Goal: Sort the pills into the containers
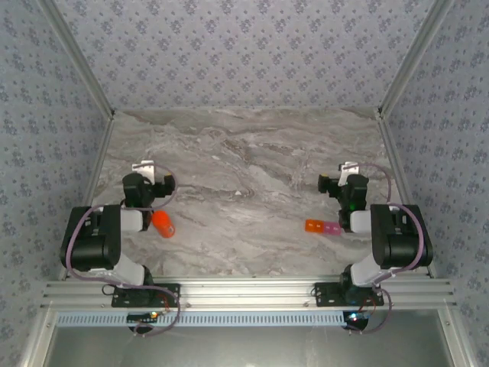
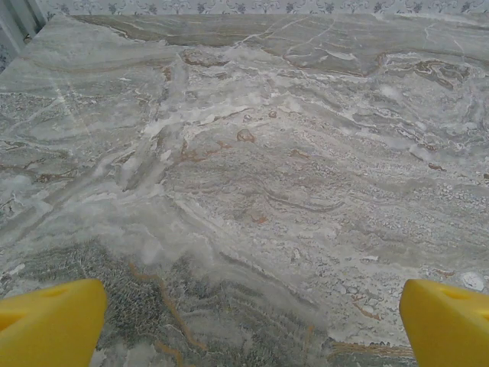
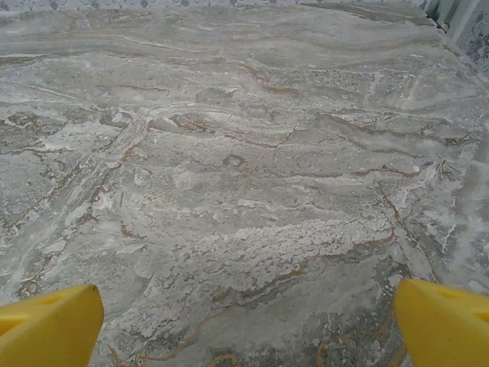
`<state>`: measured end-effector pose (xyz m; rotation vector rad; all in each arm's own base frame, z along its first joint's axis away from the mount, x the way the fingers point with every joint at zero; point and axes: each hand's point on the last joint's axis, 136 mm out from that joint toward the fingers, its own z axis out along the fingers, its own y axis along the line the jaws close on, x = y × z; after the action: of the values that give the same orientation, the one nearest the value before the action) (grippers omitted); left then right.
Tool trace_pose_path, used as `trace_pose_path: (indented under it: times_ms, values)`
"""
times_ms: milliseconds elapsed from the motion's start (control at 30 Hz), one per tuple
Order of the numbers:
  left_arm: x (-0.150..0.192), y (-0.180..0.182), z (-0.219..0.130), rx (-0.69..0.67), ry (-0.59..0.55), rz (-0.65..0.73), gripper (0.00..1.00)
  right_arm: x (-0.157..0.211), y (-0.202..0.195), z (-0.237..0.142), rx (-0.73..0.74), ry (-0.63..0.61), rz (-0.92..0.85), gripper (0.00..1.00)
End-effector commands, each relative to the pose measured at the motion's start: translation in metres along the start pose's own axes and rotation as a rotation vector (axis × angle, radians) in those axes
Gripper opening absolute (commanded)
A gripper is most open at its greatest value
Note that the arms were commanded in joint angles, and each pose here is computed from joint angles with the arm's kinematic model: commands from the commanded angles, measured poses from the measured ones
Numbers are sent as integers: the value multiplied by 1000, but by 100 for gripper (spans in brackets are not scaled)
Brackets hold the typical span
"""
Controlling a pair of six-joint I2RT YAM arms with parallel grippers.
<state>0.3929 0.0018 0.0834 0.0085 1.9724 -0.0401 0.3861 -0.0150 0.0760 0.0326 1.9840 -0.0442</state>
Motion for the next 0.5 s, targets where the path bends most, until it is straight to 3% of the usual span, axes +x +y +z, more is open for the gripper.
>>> trace_pose_path:
  times_ms: [0,467]
  values:
    - [-7,-2,1,13,-20,3,98,-11,-1,2,-4,-23,-16,100]
    - [-7,7,3,-13,-8,-29,98,-11,-1,2,-9,-23,-9,100]
